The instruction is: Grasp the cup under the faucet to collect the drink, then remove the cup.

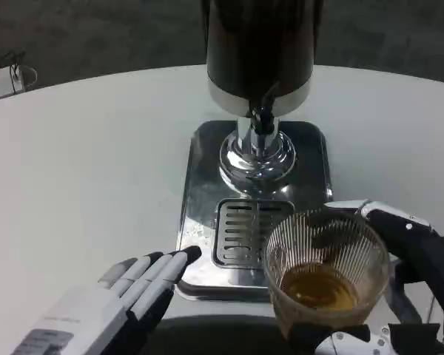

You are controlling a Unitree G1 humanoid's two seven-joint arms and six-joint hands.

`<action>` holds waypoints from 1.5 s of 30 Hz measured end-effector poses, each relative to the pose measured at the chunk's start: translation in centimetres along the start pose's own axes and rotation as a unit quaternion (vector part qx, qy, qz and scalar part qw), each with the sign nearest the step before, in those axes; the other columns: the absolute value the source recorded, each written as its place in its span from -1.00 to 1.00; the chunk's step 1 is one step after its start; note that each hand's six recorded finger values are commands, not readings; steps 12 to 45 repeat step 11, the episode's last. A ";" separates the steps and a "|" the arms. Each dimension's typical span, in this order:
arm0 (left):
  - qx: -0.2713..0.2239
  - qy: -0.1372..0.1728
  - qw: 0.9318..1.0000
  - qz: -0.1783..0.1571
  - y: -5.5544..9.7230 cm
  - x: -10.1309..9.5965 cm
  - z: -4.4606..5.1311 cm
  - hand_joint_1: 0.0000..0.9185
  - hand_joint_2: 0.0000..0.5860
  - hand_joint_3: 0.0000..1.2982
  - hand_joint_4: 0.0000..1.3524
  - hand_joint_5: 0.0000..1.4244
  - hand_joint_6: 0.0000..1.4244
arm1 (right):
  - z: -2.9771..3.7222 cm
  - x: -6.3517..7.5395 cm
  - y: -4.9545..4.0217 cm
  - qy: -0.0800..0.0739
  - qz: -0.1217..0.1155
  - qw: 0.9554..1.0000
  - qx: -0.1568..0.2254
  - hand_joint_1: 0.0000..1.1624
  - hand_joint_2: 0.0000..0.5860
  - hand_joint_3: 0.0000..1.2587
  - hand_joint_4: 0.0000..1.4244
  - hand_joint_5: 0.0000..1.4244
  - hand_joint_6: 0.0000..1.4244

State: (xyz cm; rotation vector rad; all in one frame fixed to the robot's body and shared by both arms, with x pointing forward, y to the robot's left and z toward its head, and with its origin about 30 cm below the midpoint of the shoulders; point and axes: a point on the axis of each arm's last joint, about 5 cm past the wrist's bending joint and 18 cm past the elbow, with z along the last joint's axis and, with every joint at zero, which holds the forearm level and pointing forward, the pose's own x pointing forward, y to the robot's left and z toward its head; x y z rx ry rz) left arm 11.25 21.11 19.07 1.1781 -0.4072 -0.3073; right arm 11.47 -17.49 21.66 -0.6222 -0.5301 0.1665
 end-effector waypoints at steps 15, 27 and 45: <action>-0.001 0.001 1.000 0.000 0.0 0.0 -0.03 -1.00 -0.74 -1.00 -1.00 -1.00 -1.00 | -0.02 0.0 -0.07 0.001 0.000 1.000 -0.002 0.62 -0.17 0.94 1.00 1.00 1.00; -0.001 0.001 1.000 0.000 0.0 0.0 -0.03 -1.00 -0.74 -1.00 -1.00 -1.00 -1.00 | -0.02 0.0 -0.07 0.001 0.000 1.000 -0.002 0.62 -0.17 0.94 1.00 1.00 1.00; -0.001 0.001 1.000 0.000 0.0 0.0 -0.03 -1.00 -0.74 -1.00 -1.00 -1.00 -1.00 | -0.02 0.0 -0.07 0.001 0.000 1.000 -0.002 0.62 -0.17 0.94 1.00 1.00 1.00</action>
